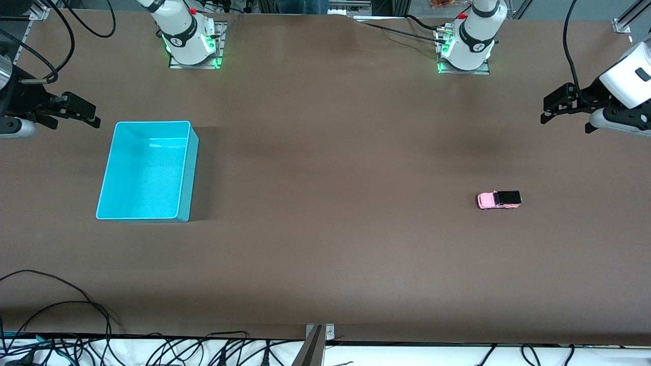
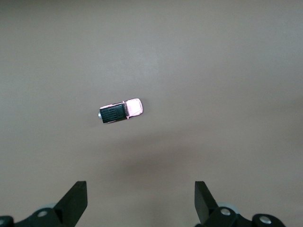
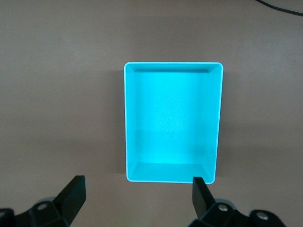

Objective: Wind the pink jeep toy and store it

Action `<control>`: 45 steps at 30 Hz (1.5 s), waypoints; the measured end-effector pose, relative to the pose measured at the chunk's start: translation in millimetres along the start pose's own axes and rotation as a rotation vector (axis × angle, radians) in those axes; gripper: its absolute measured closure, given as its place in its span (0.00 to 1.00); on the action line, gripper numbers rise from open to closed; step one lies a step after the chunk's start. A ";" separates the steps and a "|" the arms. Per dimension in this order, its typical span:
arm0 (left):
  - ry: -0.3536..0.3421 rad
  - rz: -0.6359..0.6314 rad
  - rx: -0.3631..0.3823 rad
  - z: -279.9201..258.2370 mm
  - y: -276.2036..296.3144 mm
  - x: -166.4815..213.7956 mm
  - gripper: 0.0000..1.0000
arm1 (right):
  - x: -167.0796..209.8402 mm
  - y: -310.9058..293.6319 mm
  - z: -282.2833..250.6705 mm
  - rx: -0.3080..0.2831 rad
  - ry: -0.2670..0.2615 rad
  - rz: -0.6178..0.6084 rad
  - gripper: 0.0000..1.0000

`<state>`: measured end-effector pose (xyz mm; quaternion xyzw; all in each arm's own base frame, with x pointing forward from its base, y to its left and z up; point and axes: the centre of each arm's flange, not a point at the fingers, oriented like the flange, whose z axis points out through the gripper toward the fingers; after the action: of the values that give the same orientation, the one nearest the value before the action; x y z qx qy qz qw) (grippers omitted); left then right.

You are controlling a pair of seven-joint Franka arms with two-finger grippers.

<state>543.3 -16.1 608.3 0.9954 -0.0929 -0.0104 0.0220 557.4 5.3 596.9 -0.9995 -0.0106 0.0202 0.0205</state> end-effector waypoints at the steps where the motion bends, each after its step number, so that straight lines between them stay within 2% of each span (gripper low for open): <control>1: 0.000 0.000 0.000 0.0 -0.1 0.0 0.00 | 0.0 0.0 0.0 0.000 0.000 0.000 0.00; 45: -0.011 -0.001 -0.002 6.0 -0.8 2.4 0.00 | 0.0 0.0 0.0 0.000 0.000 0.000 0.00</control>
<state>545.7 -16.1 602.3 0.9953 -0.0927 -0.0162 0.0224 557.4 5.3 596.9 -0.9995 -0.0106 0.0202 0.0205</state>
